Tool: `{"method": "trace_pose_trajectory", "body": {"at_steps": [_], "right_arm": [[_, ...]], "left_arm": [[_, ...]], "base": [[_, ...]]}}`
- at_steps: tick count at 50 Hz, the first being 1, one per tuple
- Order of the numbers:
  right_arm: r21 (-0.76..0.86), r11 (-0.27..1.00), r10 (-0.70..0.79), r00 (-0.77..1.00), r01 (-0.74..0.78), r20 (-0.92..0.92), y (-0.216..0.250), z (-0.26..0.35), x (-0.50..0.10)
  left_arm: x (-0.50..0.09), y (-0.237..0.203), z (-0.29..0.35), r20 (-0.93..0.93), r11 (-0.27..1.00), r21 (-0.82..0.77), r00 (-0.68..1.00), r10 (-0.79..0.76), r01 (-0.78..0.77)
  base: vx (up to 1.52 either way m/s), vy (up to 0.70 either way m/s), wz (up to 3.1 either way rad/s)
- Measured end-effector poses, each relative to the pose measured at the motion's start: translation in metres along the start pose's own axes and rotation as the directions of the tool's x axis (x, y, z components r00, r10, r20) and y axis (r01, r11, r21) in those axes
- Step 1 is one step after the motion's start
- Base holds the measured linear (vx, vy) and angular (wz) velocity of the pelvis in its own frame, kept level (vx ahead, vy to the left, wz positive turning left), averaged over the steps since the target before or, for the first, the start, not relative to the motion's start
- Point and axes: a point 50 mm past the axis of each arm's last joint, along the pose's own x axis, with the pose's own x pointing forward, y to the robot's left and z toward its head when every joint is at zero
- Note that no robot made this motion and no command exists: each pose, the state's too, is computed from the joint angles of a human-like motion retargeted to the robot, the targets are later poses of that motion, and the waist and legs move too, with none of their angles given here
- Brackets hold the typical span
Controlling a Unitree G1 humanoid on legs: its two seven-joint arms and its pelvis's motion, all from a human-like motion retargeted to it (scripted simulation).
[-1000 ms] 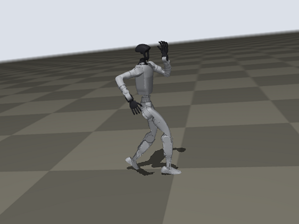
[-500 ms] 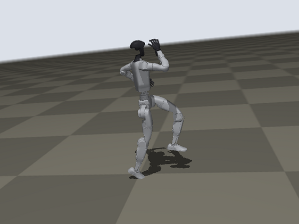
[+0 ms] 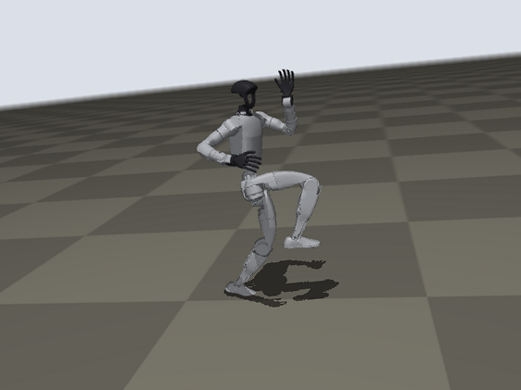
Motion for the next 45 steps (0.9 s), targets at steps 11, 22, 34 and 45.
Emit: {"method": "trace_pose_trajectory", "body": {"at_steps": [11, 22, 34, 45], "right_arm": [[-0.131, 0.842, 0.464, 0.826, -0.524, -0.321, 0.009, -0.009, -0.031], [-0.015, 0.994, 0.111, 0.942, -0.112, 0.316, 0.123, 0.062, 0.118], [0.365, 0.821, -0.358, 0.103, -0.438, 0.928, 0.089, 0.304, 0.002], [0.163, 0.927, 0.054, 0.548, -0.339, 0.834, 0.096, 0.193, 0.042]], "left_arm": [[-0.025, 0.034, 0.037, -0.008, 0.939, -0.316, 0.989, -0.147, 0.137], [-0.243, 0.161, -0.011, -0.875, 0.978, 0.207, 0.447, 0.183, 0.005], [-0.303, 0.329, 0.173, -0.834, 0.618, -0.233, -0.481, 0.27, 0.751], [-0.314, 0.255, 0.064, -0.989, 0.738, 0.069, -0.052, 0.14, 0.672]], "base": [[0.94, -0.07, -0.37], [0.65, -0.01, -0.7], [0.98, 0.2, -0.1], [0.87, 0.2, 0.2]]}}
